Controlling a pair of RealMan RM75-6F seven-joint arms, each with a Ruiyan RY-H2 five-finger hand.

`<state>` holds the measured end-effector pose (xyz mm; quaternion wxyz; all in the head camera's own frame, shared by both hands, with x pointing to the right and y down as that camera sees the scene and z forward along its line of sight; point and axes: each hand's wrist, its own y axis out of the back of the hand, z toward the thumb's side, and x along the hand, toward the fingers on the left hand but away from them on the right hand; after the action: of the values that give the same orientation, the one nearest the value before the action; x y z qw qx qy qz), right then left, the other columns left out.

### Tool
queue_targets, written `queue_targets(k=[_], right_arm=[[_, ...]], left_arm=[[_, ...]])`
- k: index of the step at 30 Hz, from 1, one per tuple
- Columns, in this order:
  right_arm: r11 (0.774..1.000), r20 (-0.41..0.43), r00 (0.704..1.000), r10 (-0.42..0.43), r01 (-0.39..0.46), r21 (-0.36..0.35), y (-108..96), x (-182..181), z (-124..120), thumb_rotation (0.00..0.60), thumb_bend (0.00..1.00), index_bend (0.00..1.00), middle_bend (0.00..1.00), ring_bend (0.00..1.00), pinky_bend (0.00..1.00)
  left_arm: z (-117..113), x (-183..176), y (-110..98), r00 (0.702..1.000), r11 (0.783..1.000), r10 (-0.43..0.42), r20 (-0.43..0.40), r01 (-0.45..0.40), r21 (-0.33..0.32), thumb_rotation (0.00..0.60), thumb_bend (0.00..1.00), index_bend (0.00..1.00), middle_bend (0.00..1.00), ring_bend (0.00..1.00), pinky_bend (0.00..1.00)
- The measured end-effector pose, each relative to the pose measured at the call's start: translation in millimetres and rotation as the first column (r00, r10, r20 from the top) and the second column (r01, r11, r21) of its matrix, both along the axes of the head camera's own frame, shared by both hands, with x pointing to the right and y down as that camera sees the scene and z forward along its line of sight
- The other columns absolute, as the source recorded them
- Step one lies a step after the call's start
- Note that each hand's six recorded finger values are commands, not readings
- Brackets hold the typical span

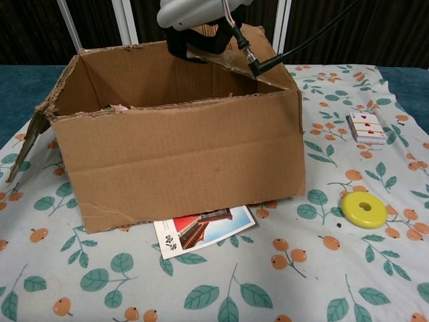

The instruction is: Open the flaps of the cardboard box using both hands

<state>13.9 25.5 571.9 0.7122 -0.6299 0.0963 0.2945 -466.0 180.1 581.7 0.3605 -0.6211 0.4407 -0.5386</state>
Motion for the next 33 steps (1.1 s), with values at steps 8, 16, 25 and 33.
queue_targets(k=[8, 16, 25, 33], right_arm=[[0.996, -0.049, 0.998, 0.049, -0.045, 0.076, -25.7, 25.8, -10.5, 0.600, 1.00, 0.64, 0.49, 0.26, 0.29], [0.986, -0.106, 0.989, 0.105, -0.090, 0.143, -45.5, 59.9, -16.8, 0.600, 1.00, 0.64, 0.49, 0.26, 0.29], [0.975, -0.135, 0.974, 0.183, -0.162, 0.155, -52.2, 94.8, -22.7, 0.600, 1.00, 0.63, 0.45, 0.25, 0.28], [0.964, -0.089, 0.963, 0.253, -0.244, 0.102, -48.5, 106.4, -30.7, 0.600, 1.00, 0.55, 0.42, 0.24, 0.28]], left_arm=[[0.6, 2.1, 1.2, 1.000, 1.000, 0.007, -0.002, -0.007, -0.003, 0.600, 0.25, 0.00, 0.00, 0.00, 0.01], [0.5, 3.7, 2.2, 1.000, 1.000, 0.012, -0.005, -0.012, -0.003, 0.600, 0.26, 0.00, 0.00, 0.00, 0.01], [0.4, 4.7, 2.8, 1.000, 1.000, 0.017, -0.004, -0.017, -0.001, 0.600, 0.26, 0.00, 0.00, 0.00, 0.01], [0.4, 5.3, 3.4, 1.000, 1.000, 0.018, -0.005, -0.018, -0.002, 0.600, 0.26, 0.00, 0.00, 0.00, 0.01]])
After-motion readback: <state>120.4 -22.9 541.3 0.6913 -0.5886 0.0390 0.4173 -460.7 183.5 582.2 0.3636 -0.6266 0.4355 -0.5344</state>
